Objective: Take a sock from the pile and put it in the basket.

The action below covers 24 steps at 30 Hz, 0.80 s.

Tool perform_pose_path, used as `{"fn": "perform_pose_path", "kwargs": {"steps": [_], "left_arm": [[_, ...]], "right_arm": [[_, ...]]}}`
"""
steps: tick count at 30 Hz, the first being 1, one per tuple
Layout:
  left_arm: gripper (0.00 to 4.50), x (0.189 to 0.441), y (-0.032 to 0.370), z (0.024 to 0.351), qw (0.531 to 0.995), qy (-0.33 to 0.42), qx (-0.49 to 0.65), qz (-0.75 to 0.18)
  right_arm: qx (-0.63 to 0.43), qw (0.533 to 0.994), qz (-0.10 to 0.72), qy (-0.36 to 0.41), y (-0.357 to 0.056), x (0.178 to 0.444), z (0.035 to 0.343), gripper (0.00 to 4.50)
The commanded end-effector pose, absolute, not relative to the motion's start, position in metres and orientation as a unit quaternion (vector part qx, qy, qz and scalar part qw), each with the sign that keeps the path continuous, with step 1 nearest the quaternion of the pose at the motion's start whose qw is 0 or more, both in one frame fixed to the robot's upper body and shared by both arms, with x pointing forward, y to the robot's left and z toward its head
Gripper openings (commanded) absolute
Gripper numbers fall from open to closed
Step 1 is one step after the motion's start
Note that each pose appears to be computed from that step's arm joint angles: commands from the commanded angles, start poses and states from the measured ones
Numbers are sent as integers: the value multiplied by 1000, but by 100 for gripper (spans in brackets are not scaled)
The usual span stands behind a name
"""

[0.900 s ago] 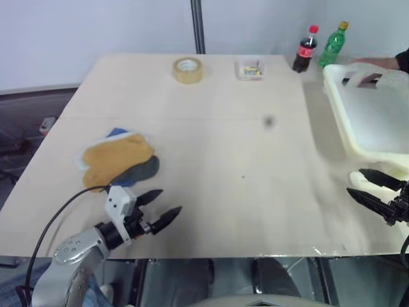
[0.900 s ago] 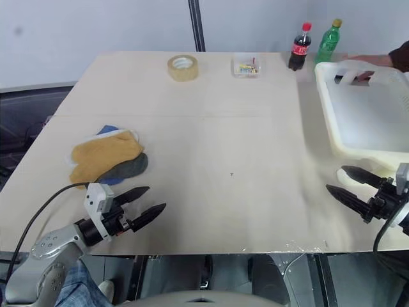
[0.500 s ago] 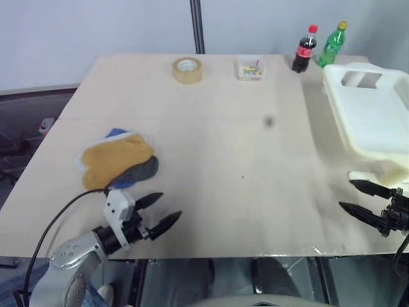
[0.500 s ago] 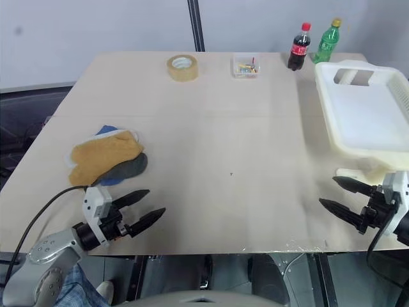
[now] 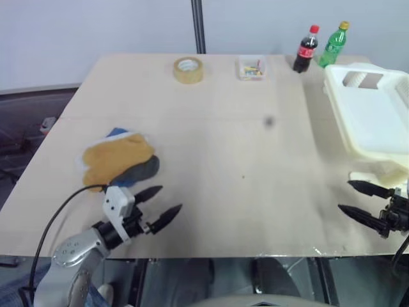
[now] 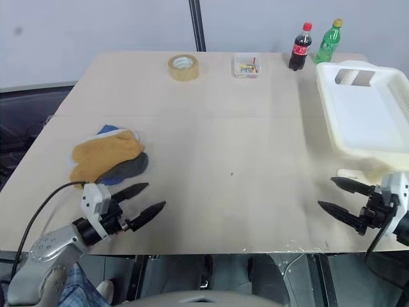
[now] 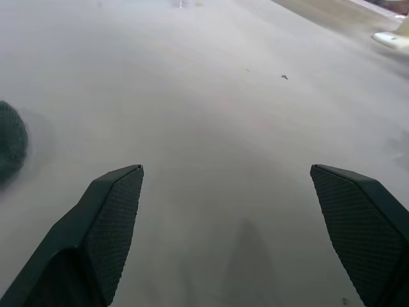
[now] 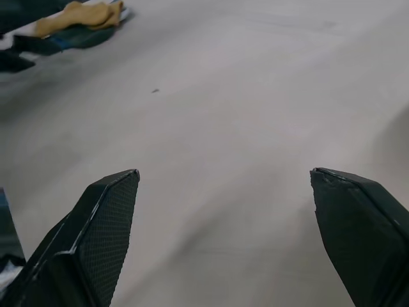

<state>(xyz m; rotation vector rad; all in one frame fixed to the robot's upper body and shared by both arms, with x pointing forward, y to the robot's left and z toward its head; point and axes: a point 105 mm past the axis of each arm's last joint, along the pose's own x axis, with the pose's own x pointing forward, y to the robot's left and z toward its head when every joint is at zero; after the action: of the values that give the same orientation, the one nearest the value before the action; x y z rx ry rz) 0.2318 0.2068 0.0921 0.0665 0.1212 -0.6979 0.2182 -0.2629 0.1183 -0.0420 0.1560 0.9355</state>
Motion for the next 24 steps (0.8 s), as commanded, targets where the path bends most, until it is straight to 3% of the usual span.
{"fn": "perform_pose_path", "kwargs": {"steps": [1, 4, 9, 22, 23, 24], "left_arm": [[450, 254, 221, 115, 962, 2, 51, -267], [450, 273, 238, 129, 981, -26, 50, -187], [450, 298, 260, 130, 989, -10, 110, -102], [450, 306, 271, 119, 983, 17, 172, -68], [397, 306, 273, 120, 983, 15, 173, -63], [372, 307, 274, 122, 982, 11, 176, -59]], "right_arm": [[5, 871, 492, 19, -235, 217, 143, 443], [26, 859, 512, -14, -215, 217, 157, 443], [16, 827, 561, -36, -184, 215, 173, 443], [-1, 819, 572, -41, -175, 217, 170, 443], [-1, 820, 571, -40, -175, 217, 169, 450], [-1, 821, 569, -39, -175, 216, 167, 450]]}}
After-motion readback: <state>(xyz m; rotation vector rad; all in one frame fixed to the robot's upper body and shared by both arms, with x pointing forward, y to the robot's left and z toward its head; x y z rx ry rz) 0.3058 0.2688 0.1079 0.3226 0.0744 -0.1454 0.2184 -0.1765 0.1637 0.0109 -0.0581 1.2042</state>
